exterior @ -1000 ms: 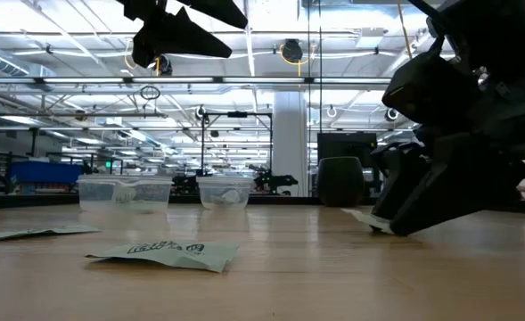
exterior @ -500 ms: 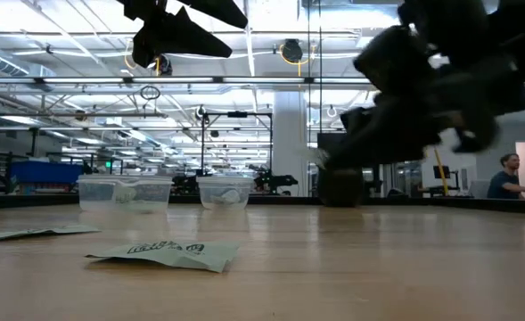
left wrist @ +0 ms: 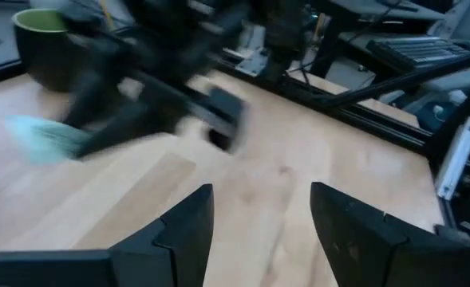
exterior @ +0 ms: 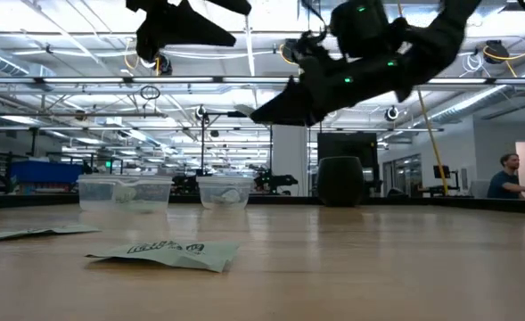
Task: Pick and place Stevia / Truvia into bins
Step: Put the stevia packet into the top container
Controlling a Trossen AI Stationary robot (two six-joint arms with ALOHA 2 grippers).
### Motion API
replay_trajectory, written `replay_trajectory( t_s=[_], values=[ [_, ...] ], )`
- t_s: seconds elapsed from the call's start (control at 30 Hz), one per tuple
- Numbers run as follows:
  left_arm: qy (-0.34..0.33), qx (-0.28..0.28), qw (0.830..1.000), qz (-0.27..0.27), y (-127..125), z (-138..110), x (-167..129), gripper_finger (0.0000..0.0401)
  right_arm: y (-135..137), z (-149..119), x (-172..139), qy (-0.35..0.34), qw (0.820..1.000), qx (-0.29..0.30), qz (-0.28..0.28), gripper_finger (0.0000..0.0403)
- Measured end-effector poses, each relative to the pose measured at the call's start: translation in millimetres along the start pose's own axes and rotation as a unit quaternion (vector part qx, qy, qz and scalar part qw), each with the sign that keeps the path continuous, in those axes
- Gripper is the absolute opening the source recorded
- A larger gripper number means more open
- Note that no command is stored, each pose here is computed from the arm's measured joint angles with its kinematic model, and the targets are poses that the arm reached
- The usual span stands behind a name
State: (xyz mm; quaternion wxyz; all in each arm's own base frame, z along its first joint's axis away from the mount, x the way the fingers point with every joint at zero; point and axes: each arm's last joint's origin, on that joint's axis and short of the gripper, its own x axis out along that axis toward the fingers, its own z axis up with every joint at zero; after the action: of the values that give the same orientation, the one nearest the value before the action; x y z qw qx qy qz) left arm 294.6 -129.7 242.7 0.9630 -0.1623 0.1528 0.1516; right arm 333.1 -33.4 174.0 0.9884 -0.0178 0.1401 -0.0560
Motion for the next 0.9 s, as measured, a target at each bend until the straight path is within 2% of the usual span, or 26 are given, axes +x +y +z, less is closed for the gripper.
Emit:
replay_trajectory(
  t_s=[0.2,0.4,0.53,0.67,0.77,0.9],
  values=[
    [-0.047,0.032,0.997,-0.054,-18.7,5.5,-12.4,0.0214,-38.1,14.4,17.7,0.015,1.0,0.02,-0.014,0.0091],
    [-0.077,0.061,0.991,-0.089,-31.4,7.8,-24.4,0.0214,-64.2,20.1,51.4,0.04,0.998,0.042,-0.016,0.0091],
    [-0.083,0.063,0.99,-0.098,-34.3,8.7,-28.9,0.0214,-84.4,15.4,72.1,0.076,0.994,0.064,-0.034,0.0091],
    [-0.084,0.065,0.989,-0.107,-37.9,7.2,-32.7,0.0214,-105.7,4.2,80.2,0.097,0.987,0.109,-0.062,0.0093],
    [-0.077,0.067,0.989,-0.11,-38.5,5.1,-33.9,0.0214,-115.6,-2.1,80.1,0.101,0.984,0.126,-0.071,0.0109],
    [-0.078,0.071,0.988,-0.109,-39.4,4.1,-35.1,0.0214,-117.6,-4.6,78.9,0.107,0.985,0.126,-0.059,0.0152]
  ],
)
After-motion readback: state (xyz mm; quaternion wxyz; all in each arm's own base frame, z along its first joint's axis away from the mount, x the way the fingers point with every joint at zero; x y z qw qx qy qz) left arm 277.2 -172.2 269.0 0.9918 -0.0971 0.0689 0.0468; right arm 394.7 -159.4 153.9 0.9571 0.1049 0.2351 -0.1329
